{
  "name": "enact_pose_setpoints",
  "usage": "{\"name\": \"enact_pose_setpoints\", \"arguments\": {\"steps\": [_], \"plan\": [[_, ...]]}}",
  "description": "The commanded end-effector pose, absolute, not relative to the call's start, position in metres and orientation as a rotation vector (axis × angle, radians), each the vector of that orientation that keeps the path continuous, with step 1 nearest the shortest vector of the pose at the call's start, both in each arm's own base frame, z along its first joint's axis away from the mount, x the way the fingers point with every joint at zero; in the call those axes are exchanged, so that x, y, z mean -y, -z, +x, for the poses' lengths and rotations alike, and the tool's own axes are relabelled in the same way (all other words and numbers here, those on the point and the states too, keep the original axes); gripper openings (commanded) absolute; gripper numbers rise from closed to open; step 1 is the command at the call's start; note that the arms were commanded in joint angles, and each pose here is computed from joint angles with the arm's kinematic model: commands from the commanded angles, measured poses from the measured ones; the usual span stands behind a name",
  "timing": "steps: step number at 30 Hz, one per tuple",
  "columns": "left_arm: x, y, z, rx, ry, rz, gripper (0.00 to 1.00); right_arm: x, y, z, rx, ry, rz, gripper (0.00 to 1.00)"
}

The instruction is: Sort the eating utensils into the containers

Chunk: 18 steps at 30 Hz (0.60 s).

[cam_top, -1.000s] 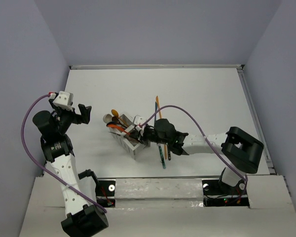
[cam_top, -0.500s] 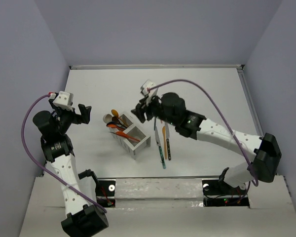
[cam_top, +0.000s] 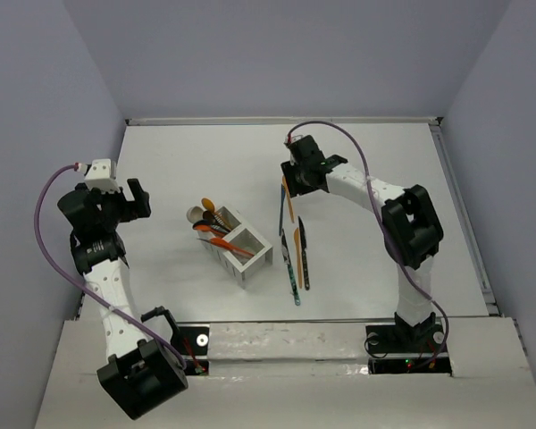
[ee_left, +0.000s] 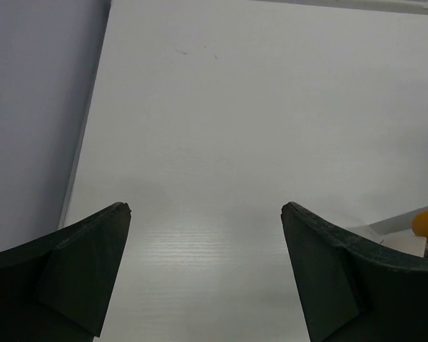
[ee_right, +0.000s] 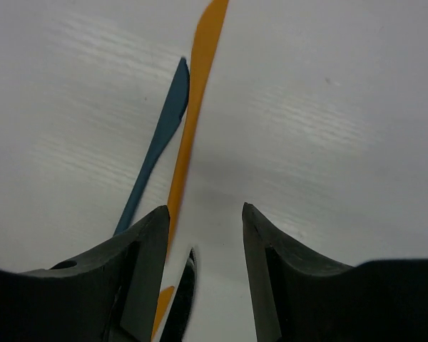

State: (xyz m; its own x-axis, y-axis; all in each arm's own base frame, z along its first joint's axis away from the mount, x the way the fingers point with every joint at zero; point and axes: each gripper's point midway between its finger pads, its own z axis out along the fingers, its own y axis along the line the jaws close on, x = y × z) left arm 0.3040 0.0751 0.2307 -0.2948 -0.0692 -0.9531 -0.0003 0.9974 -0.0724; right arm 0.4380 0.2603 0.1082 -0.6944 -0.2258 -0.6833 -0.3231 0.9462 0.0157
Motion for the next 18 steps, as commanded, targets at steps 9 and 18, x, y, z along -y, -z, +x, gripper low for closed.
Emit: {"name": "enact_pose_setpoints", "arguments": {"steps": [9, 18], "plan": [[-0.103, -0.28, 0.296, -1.659, -0.147, -0.14, 0.99, -0.289, -0.075, 0.448, -2.478, -0.223, -0.415, 0.42], [-0.099, -0.283, 0.296, -1.642, -0.137, -0.113, 0.99, -0.289, -0.044, 0.446, -2.544, -0.199, -0.447, 0.35]]}}
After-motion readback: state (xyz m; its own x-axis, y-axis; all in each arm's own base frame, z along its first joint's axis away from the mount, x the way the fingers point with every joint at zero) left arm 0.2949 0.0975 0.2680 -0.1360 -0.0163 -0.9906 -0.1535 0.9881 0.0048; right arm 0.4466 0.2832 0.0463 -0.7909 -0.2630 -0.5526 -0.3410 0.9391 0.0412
